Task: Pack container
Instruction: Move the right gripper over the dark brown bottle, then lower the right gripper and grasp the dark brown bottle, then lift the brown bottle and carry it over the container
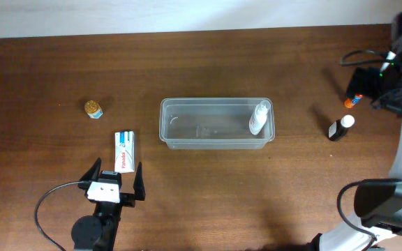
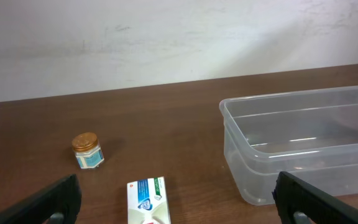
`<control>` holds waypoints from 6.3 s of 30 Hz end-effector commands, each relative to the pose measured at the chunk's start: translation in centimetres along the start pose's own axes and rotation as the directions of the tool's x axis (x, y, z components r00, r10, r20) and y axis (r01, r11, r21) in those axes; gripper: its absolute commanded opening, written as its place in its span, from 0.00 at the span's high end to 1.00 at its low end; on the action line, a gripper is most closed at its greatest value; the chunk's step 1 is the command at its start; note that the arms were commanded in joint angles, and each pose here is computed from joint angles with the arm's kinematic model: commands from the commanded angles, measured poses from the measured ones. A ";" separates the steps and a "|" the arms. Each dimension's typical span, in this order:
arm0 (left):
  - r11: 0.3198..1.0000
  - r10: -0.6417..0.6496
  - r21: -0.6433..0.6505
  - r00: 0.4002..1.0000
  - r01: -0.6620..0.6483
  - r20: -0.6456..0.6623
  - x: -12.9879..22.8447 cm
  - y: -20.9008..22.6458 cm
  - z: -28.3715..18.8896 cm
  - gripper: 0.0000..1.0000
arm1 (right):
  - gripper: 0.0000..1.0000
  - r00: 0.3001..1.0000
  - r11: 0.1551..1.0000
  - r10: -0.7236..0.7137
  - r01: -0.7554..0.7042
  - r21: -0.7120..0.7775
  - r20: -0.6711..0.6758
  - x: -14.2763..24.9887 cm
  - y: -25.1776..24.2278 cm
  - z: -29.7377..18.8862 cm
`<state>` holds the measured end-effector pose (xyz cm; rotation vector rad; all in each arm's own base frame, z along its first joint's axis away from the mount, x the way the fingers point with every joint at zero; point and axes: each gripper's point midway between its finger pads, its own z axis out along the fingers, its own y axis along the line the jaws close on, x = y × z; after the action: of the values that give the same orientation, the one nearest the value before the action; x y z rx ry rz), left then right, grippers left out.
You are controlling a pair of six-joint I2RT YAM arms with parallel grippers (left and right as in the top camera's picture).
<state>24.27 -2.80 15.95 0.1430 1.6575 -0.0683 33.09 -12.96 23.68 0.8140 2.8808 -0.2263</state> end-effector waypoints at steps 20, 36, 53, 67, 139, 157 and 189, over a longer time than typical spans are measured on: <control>1.000 0.016 0.006 1.000 -0.016 0.000 0.2 -0.1 0.0 0.01 | 0.02 0.962 0.941 -0.272 0.260 -0.218 -0.027 1.6 4.5 12.4; 1.000 0.016 0.006 1.000 -0.016 0.000 0.2 -0.1 0.0 0.01 | 0.02 0.952 0.940 -0.305 0.305 -0.155 0.024 0.9 3.9 15.1; 1.000 0.016 0.006 1.000 -0.016 0.000 0.2 -0.1 0.0 0.01 | 0.02 0.960 0.946 -0.280 0.277 -0.167 0.004 0.4 3.6 19.0; 1.000 0.016 0.006 1.000 -0.016 0.000 0.2 -0.1 0.0 0.01 | 0.13 0.961 0.946 -0.275 0.269 -0.183 -0.008 0.6 3.6 19.4; 1.000 0.016 0.006 1.000 -0.016 0.000 0.2 -0.1 0.0 0.01 | 0.78 0.879 0.649 -0.427 0.462 -0.604 0.213 2.0 16.8 -6.1; 1.000 0.016 0.006 1.000 -0.016 0.000 0.2 -0.1 0.0 0.01 | 0.78 0.829 0.774 -0.516 0.559 -0.296 0.216 9.2 26.5 -5.7; 1.000 0.016 0.006 1.000 -0.016 0.000 0.2 -0.1 0.0 0.01 | 0.78 0.822 0.808 -0.569 0.555 -0.196 -0.017 10.6 29.8 6.2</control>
<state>24.27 -2.80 15.93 0.1430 1.6578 -0.0683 40.62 16.82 13.71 -0.1144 3.0582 0.0457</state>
